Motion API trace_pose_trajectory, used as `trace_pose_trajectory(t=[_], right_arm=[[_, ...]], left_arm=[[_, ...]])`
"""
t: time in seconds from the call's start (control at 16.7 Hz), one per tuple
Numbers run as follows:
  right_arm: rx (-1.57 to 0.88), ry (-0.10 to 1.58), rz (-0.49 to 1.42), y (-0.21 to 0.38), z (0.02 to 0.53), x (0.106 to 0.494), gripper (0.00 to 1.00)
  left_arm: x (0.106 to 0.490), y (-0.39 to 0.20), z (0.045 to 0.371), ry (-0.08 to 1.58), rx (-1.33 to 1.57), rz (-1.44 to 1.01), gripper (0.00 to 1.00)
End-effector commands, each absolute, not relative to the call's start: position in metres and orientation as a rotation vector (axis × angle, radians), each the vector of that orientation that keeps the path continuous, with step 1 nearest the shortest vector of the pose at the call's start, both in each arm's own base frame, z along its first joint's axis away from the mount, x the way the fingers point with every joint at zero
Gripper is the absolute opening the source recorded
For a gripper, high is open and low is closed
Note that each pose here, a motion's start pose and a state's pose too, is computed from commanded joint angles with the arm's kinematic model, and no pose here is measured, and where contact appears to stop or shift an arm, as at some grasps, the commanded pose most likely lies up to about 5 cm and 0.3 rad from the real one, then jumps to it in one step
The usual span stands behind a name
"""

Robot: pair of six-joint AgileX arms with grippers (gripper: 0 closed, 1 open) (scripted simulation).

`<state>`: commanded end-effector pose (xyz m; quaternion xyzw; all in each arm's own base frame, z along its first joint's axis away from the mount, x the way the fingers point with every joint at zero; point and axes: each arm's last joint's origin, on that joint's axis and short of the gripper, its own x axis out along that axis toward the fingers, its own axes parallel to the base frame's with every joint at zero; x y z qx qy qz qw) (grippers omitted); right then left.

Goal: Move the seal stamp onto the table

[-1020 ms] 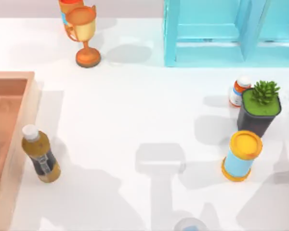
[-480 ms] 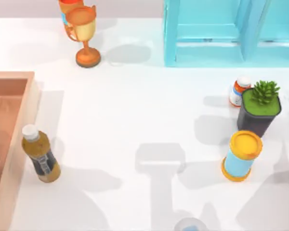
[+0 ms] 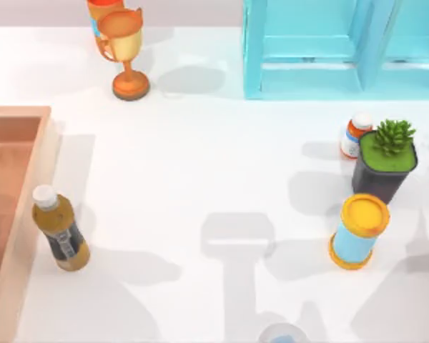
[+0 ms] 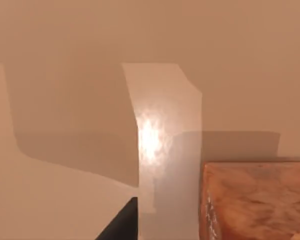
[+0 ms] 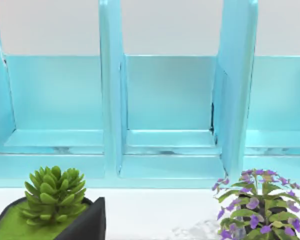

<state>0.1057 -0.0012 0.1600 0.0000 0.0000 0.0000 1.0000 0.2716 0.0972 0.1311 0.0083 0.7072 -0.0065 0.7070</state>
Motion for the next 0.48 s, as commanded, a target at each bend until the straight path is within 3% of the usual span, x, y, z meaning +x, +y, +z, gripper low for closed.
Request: trace_pose_trajectory(t=[0.48], right_arm=[[0.0, 0.0, 0.0, -0.0012, 0.16, 0.1057, 1.0]], left_arm=[[0.2716, 0.0972, 0.1311, 1.571, 0.018, -0.014, 0.02]])
